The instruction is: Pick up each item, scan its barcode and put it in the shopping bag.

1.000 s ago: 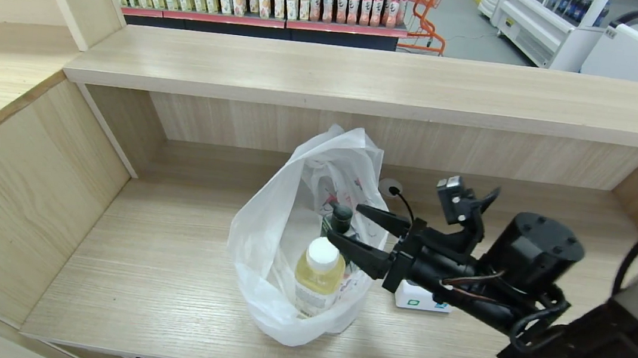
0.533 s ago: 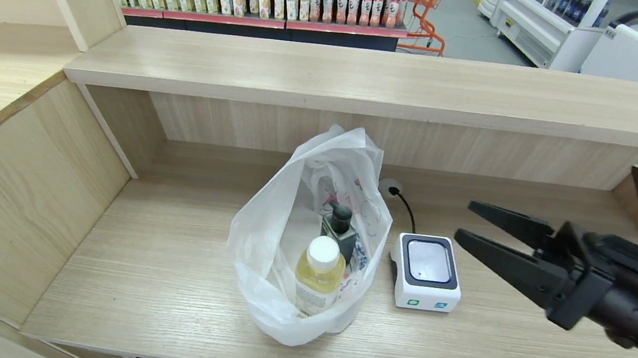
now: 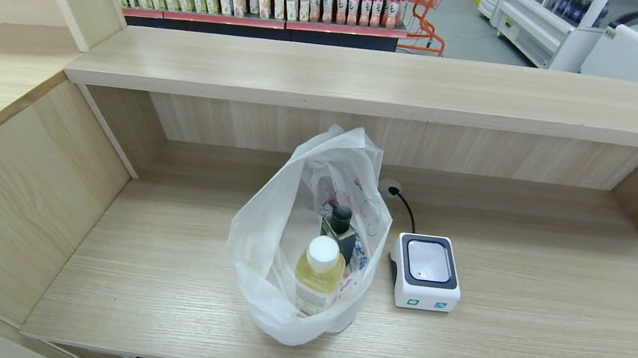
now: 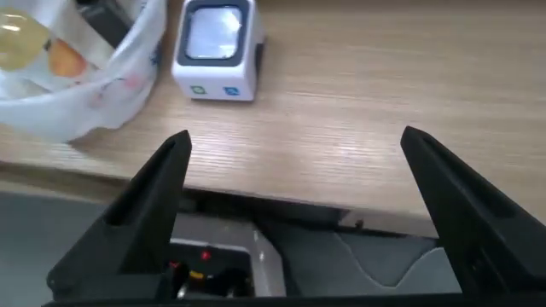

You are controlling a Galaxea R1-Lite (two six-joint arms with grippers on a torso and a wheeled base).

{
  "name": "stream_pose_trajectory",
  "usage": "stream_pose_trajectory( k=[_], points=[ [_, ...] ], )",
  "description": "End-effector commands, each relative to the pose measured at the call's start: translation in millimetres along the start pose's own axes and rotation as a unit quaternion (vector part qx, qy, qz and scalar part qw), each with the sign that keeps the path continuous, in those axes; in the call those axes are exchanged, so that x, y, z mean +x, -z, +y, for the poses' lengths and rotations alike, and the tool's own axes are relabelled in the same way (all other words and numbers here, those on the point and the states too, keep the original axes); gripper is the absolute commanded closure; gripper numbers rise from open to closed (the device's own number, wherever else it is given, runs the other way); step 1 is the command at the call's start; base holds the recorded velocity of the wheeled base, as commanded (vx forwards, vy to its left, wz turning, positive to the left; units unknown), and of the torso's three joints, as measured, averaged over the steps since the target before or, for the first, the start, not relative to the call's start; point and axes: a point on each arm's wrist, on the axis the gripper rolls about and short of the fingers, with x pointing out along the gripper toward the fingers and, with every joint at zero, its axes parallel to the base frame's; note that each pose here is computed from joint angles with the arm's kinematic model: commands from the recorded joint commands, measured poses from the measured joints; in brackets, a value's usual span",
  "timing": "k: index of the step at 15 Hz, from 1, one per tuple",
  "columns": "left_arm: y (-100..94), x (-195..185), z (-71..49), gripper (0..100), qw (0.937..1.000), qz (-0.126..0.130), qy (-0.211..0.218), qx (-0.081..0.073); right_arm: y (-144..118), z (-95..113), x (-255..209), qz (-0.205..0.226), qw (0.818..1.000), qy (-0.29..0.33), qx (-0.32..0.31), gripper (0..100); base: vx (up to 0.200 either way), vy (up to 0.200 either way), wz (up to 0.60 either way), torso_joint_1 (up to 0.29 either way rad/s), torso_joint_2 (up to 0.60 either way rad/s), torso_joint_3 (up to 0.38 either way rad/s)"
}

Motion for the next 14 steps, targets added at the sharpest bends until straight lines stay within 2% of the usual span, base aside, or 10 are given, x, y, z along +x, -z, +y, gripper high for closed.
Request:
stream_pose_trajectory(
  k=[1,2,5,7,11,12,14],
  points=[
    [0.0,0,0.0,0,1.0,0.0,0.0,0.0,74,0,-46,-0.104,0.988,0.117,-0.009,0,0.0,0.0,0.0,0.0,0.0,0.0],
    [0.0,0,0.0,0,1.0,0.0,0.0,0.0,82,0,-48,-0.126,0.984,0.122,-0.011,0,0.0,0.0,0.0,0.0,0.0,0.0],
    [0.0,0,0.0,0,1.0,0.0,-0.001,0.0,81,0,-49,-0.134,0.984,0.118,-0.009,0,0.0,0.0,0.0,0.0,0.0,0.0],
    [0.0,0,0.0,0,1.0,0.0,0.0,0.0,83,0,-48,-0.127,0.985,0.119,0.022,0,0.0,0.0,0.0,0.0,0.0,0.0],
    [0.0,0,0.0,0,1.0,0.0,-0.001,0.0,86,0,-47,-0.11,0.988,0.108,-0.005,0,0.0,0.0,0.0,0.0,0.0,0.0],
    [0.0,0,0.0,0,1.0,0.0,-0.001,0.0,86,1,-47,-0.11,0.988,0.107,-0.005,100,0.0,0.0,0.0,0.0,0.0,0.0],
    [0.0,0,0.0,0,1.0,0.0,0.0,0.0,86,1,-47,-0.109,0.988,0.107,-0.004,100,0.0,0.0,0.0,0.0,0.0,0.0]
  ],
)
